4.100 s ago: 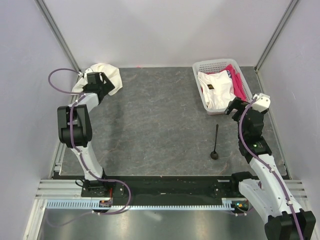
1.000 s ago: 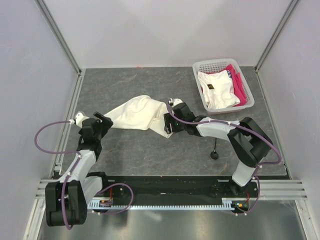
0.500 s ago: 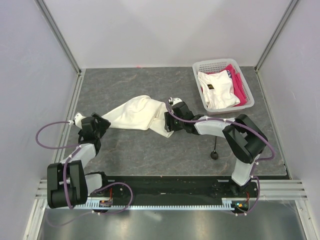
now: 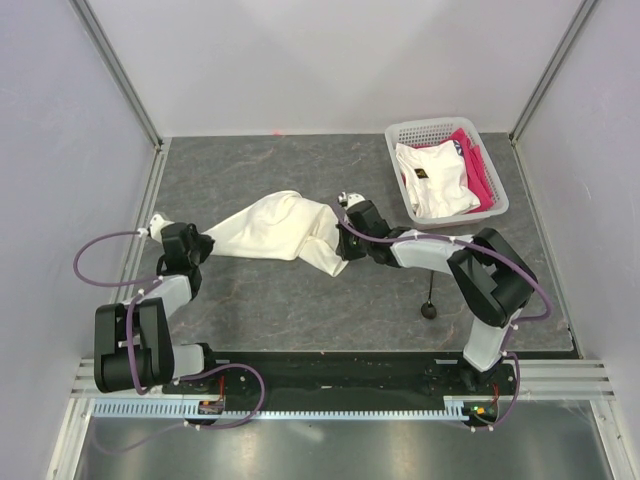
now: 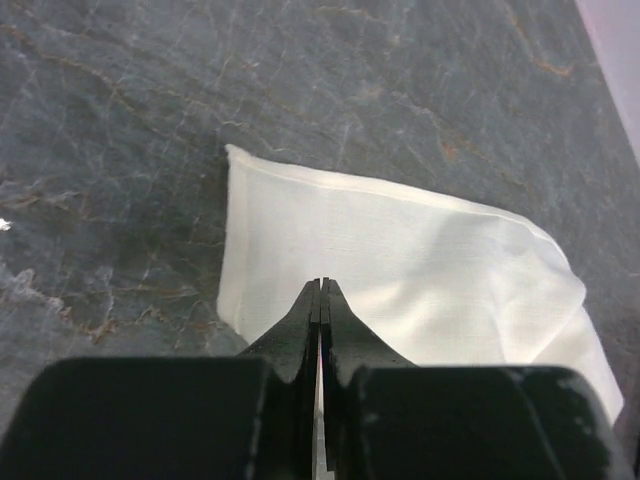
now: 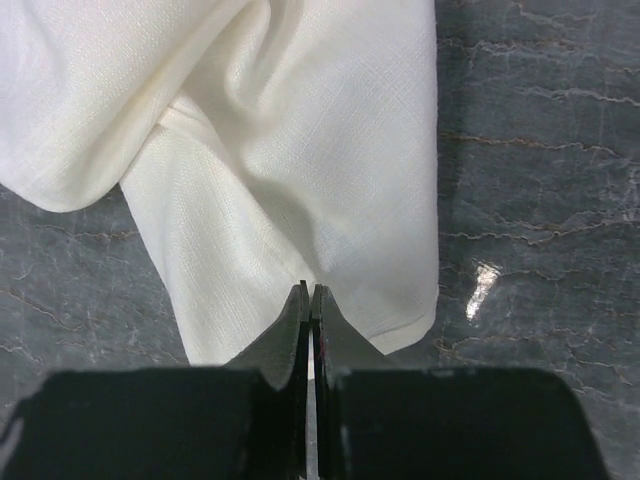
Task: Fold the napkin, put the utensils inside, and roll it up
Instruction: Flatten the napkin out
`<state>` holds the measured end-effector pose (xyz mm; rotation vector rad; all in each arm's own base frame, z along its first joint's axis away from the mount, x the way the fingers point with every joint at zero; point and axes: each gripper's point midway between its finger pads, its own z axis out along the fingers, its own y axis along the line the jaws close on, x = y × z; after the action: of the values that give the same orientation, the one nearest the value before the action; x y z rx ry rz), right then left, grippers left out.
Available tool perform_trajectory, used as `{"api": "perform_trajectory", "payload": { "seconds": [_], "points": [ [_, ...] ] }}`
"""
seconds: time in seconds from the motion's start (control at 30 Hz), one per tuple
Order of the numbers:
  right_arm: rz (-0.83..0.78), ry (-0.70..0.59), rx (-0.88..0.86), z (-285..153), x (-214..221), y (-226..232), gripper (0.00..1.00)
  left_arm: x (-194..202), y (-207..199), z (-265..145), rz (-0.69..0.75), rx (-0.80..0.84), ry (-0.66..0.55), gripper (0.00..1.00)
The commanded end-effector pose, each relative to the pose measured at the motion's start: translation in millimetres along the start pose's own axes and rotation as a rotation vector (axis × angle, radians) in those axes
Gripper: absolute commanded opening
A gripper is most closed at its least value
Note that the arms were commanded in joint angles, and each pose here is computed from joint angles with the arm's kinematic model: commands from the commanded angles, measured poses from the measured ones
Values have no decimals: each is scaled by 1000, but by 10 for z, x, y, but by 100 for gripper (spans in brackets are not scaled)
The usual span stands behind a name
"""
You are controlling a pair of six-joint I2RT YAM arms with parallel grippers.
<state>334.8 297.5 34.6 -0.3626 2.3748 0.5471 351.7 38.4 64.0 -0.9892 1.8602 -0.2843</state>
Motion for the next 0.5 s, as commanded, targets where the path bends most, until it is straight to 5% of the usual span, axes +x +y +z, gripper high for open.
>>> {"api": "perform_trajectory", "payload": {
  "seconds": [0.0, 0.27, 0.37, 0.4, 0.47],
  "points": [
    [-9, -116, -48, -252, -454, 135, 0, -369, -401, -1, -10, 132, -105, 2],
    [-40, -237, -26, -808, -820, 161, 0, -573, -464, -145, 4, 122, -161, 2],
    [-43, -263, -9, -940, -886, 138, 0, -428, -191, -100, -24, 18, -131, 37],
    [-44, -271, -2, -972, -907, 129, 0, -351, -115, -93, -28, 2, -115, 55],
    [-47, -268, 4, -1001, -897, 116, 0, -284, -52, -76, -38, -12, -100, 69]
  ]
}}
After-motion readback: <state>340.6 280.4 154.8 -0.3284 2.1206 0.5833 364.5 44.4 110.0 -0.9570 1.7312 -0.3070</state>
